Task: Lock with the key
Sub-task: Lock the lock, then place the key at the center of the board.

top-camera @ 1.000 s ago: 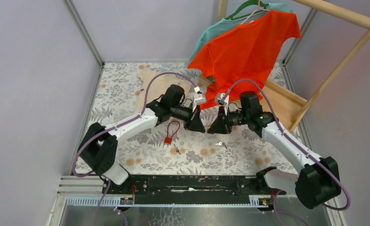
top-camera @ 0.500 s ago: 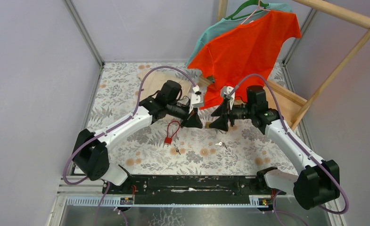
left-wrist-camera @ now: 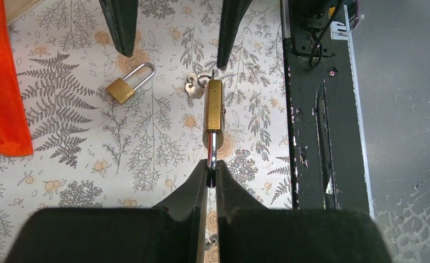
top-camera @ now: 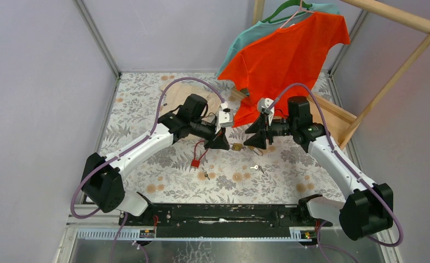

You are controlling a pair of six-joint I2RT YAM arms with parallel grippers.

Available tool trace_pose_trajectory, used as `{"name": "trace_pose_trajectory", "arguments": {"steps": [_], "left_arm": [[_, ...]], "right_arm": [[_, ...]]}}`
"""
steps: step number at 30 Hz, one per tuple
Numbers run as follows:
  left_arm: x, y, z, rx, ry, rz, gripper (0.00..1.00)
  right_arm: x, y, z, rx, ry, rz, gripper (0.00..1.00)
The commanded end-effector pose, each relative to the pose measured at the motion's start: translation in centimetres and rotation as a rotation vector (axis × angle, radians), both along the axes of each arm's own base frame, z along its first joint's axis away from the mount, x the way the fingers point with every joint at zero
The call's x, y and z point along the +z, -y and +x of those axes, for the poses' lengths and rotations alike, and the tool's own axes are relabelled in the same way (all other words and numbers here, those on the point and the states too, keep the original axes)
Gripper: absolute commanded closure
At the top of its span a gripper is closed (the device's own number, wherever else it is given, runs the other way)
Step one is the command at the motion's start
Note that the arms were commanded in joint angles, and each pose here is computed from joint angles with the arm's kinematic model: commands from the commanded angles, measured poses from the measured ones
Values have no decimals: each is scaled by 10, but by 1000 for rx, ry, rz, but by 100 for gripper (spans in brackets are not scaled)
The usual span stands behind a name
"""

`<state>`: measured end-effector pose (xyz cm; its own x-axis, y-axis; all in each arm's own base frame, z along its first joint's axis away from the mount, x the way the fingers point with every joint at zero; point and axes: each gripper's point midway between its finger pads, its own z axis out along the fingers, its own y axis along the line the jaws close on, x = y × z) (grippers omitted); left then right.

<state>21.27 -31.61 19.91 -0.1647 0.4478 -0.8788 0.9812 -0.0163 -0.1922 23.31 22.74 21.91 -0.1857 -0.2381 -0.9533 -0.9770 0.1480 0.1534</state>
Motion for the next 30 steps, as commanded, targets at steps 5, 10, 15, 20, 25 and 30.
{"name": "trace_pose_trajectory", "arguments": {"steps": [5,10,15,20,25,30], "left_arm": [[23,4,9,7,67,-35,100],[23,5,12,11,72,-33,100],[23,5,12,13,78,-34,100],[18,5,16,24,85,-24,100],[14,2,20,51,107,-8,100],[14,-5,27,96,155,1,100]], "right_arm": [[0,-12,-7,87,6,5,48],[-7,-14,-9,107,-6,-14,56],[-11,-16,-9,116,-17,-20,71],[-11,-16,-8,112,-11,-26,93],[-14,-13,-4,88,14,-49,100],[-19,-9,7,41,35,-82,100]]}}
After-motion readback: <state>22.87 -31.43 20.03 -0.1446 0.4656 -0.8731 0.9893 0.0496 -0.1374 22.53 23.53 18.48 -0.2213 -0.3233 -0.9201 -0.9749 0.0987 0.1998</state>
